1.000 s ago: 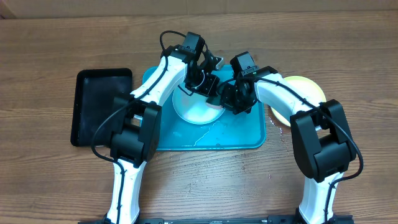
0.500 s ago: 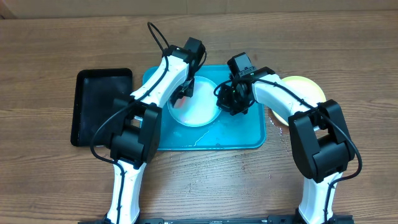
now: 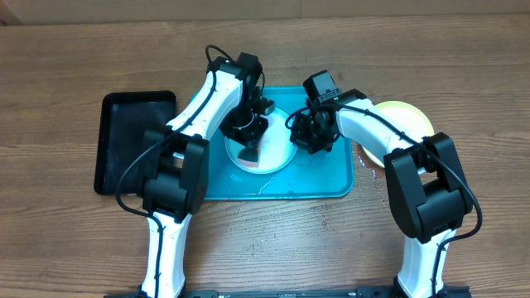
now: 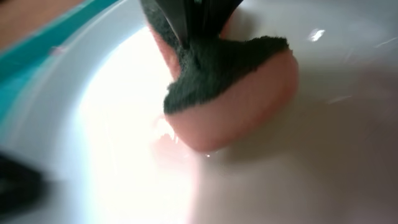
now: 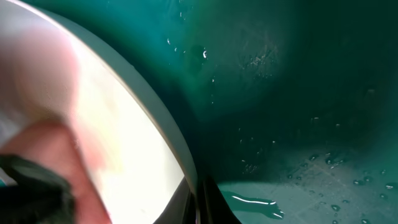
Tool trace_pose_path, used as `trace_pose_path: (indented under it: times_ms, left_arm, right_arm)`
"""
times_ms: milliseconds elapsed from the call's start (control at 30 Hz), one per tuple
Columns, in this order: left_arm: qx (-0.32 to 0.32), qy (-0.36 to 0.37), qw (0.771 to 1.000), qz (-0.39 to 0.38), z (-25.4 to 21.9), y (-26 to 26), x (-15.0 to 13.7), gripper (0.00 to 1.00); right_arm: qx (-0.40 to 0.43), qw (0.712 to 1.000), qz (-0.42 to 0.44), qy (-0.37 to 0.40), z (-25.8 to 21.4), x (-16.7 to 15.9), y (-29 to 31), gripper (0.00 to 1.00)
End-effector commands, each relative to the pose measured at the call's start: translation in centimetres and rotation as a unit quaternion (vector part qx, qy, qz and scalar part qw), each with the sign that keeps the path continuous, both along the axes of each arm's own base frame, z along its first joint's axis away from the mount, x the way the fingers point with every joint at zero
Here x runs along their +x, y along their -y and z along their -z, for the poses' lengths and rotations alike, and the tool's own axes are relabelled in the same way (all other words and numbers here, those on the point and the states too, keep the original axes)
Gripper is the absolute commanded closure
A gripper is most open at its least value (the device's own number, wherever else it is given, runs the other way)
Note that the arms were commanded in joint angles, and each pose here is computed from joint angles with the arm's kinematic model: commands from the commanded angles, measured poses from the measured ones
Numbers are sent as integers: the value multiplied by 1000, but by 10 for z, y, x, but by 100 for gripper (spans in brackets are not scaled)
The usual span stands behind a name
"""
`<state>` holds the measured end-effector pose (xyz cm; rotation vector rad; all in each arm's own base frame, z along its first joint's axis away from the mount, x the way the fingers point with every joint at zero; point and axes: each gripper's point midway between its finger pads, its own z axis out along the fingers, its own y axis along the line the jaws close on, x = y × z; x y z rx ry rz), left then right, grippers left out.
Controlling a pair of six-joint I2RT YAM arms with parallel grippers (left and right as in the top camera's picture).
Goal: Clean dirty plates on tray and stack at the side
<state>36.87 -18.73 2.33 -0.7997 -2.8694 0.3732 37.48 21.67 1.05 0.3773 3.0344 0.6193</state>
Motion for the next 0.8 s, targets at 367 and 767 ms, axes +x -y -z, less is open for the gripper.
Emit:
trace_pose_path:
  times_ms: [367, 767]
  left_arm:
    - [-131, 125, 977, -112, -65, 32, 99, 96]
    - [12, 181, 953, -244, -132, -74, 125, 96]
  right_arm:
    - [-6, 1000, 10, -11, 2, -3, 4, 96]
    - [-92, 994, -24, 62, -31, 4, 33, 96]
